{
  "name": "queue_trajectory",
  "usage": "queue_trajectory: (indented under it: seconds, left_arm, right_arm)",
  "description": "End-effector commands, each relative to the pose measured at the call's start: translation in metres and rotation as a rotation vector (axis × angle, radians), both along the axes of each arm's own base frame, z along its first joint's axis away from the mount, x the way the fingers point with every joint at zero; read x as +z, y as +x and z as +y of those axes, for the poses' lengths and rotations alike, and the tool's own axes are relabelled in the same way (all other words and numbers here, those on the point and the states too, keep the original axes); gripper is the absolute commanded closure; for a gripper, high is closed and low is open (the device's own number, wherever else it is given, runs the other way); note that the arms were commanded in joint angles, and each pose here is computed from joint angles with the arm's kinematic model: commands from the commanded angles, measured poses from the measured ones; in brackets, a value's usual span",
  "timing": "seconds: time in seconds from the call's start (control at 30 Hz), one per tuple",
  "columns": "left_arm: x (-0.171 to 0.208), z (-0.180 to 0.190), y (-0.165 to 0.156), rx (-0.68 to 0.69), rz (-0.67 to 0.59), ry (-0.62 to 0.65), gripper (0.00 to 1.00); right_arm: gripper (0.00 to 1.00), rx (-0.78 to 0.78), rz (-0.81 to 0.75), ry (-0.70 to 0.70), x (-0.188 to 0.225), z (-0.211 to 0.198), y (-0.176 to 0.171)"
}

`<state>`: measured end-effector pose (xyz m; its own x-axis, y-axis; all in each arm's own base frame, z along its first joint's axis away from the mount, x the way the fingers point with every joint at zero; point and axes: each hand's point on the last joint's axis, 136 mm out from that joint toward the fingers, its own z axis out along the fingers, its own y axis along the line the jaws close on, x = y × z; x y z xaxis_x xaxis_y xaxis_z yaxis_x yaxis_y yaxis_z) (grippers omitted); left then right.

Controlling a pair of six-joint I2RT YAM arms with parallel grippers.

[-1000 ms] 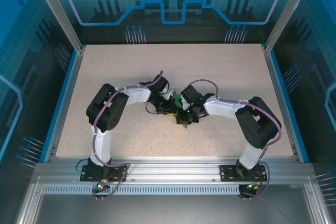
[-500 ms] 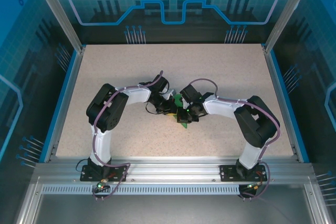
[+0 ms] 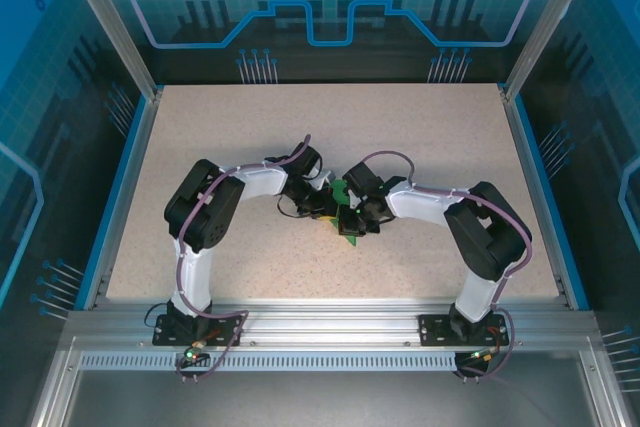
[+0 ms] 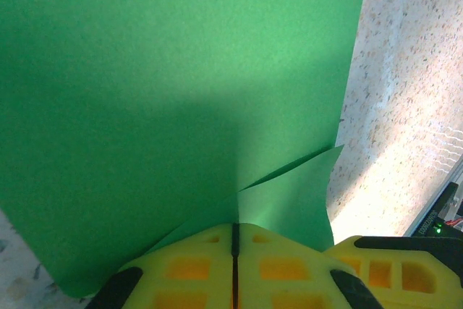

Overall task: Fold a paper plane with a square sheet of paper (fold left side to right side)
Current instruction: Third fold the triangle at the center of the table.

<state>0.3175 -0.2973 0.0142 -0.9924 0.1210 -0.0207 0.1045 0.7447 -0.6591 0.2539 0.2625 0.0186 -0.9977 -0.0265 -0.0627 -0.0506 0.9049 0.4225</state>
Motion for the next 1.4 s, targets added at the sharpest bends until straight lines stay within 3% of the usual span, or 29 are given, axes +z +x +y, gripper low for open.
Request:
queue_trajectory:
  seconds: [0.0, 1.37]
  left_arm:
    - [-0.028, 0.014, -0.015, -0.018, 0.044, 0.089, 0.92]
    - [-0.036, 0.015, -0.011, -0.019, 0.046, 0.118, 0.92]
  right_arm:
    - [1.00, -0.017, 0.049, -0.056, -0.009, -0.009, -0.008]
    - [1.00, -0.015, 0.140, -0.158, -0.018, -0.049, -0.050]
